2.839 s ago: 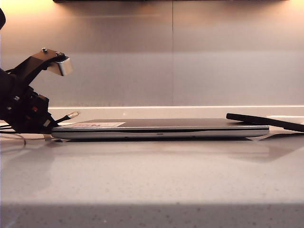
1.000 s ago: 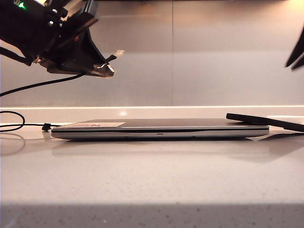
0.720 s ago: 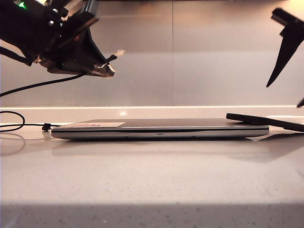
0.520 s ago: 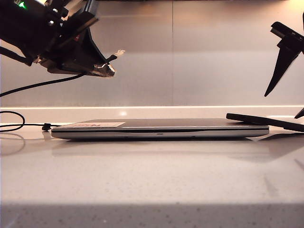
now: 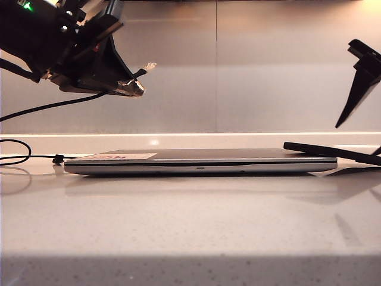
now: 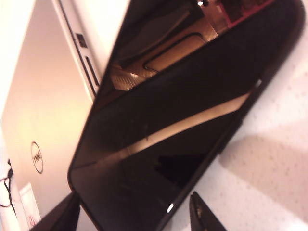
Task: Pick up the charging cable and the phone, plug the charging cable into the charging port on the phone, and finally place them back on the table.
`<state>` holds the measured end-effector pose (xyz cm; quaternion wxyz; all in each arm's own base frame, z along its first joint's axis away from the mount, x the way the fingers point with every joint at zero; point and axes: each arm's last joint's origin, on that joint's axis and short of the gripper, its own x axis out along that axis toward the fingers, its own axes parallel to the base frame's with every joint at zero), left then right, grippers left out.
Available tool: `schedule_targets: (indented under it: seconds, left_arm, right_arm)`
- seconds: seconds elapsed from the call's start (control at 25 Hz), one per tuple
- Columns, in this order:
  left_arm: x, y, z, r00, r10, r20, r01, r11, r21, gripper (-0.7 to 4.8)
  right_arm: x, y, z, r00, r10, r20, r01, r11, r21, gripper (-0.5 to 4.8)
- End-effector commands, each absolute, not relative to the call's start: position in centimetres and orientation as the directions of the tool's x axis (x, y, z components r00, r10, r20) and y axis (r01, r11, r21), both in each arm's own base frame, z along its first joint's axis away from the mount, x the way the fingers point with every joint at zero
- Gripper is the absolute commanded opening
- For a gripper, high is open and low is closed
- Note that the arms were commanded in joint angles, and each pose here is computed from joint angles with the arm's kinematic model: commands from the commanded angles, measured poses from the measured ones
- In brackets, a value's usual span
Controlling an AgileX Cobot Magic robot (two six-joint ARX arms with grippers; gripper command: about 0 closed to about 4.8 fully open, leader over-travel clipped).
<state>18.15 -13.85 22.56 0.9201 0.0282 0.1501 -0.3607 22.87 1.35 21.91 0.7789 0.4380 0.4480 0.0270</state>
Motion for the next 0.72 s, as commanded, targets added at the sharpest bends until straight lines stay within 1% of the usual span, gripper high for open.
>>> schedule_targets:
  seconds: [0.04, 0.24, 0.48, 0.72]
  left_arm:
    - [18.2, -13.9, 23.0, 0.698, -0.664, -0.268, 0.677, 0.734, -0.057, -0.06]
    - [18.2, -13.9, 23.0, 0.698, -0.664, -0.268, 0.676, 0.734, -0.057, -0.06]
    - [18.2, -13.9, 23.0, 0.698, -0.664, -0.268, 0.676, 0.734, -0.057, -0.06]
    - [18.2, -13.9, 23.0, 0.698, -0.664, -0.268, 0.677, 0.734, -0.057, -0.06]
  right_arm:
    - [23.0, 1.4, 21.6, 0.613, 0.456, -0.646, 0.336, 0.589, 0.735, 3.12]
    - [22.5, 1.5, 20.0, 0.608, 0.484, -0.629, 0.368, 0.53, 0.764, 3.11]
    - [22.2, 1.5, 18.3, 0.654, 0.484, -0.581, 0.391, 0.441, 0.808, 3.11]
    - [22.9, 1.4, 17.4, 0.667, 0.472, -0.576, 0.391, 0.436, 0.81, 3.1]
